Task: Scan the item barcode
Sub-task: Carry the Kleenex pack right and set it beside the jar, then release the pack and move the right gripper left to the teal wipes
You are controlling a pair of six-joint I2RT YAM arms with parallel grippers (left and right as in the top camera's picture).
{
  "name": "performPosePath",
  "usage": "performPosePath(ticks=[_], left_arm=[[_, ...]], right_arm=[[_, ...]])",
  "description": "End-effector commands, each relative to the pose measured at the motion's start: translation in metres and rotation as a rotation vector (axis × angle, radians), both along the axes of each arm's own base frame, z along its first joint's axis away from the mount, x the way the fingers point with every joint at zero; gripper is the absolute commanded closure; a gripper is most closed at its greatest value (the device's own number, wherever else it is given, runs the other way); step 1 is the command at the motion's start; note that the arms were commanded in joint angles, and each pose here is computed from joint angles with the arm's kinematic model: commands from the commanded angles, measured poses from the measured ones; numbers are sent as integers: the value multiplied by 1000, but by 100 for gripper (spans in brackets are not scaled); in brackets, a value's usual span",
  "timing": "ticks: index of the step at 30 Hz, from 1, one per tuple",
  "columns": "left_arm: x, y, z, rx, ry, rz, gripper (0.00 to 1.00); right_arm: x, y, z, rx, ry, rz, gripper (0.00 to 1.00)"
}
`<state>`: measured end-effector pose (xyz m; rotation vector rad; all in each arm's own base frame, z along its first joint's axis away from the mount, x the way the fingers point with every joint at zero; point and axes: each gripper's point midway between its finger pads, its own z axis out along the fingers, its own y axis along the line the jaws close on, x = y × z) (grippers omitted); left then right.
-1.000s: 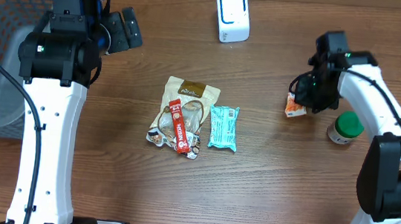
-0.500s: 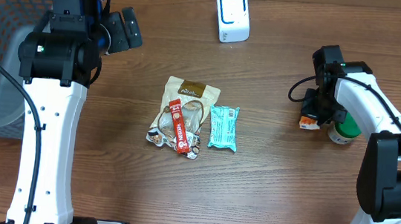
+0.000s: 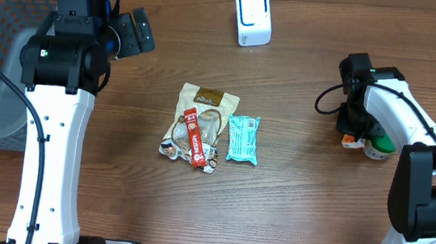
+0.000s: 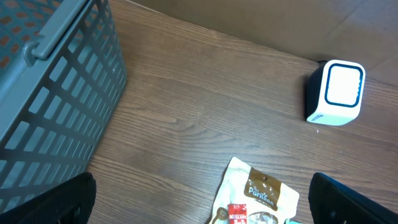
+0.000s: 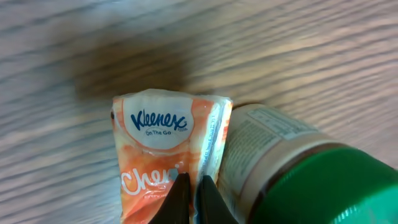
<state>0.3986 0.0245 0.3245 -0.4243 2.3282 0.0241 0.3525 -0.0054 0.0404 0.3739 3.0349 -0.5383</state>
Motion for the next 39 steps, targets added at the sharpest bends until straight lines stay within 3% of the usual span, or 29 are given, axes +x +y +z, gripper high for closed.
performPosePath(ticks=[1, 6, 14, 19, 21, 24, 26, 33, 39], left_arm=[[-2, 0, 12, 14, -31, -12, 0], [-2, 0, 12, 14, -31, -12, 0], [-2, 0, 12, 14, -31, -12, 0], [-2, 0, 12, 14, -31, -12, 0], [-2, 0, 12, 14, -31, -12, 0], [-2, 0, 12, 14, -31, -12, 0], [-2, 0, 12, 14, -31, -12, 0], [-2, 0, 12, 14, -31, -12, 0], [-2, 0, 12, 14, -31, -12, 0]], right_arm=[[-2, -19, 5, -113, 1, -3, 96], [-3, -24, 4, -94, 3, -28, 96], [16, 31, -12, 290, -40, 22, 96], [22, 39, -12, 333, -62, 25, 96], [21, 39, -12, 332, -58, 24, 91], [17, 38, -13, 326, -45, 22, 60], [16, 34, -13, 306, -41, 21, 53], [21, 52, -1, 385, -63, 36, 58], [28, 101, 55, 550, -191, 139, 54]])
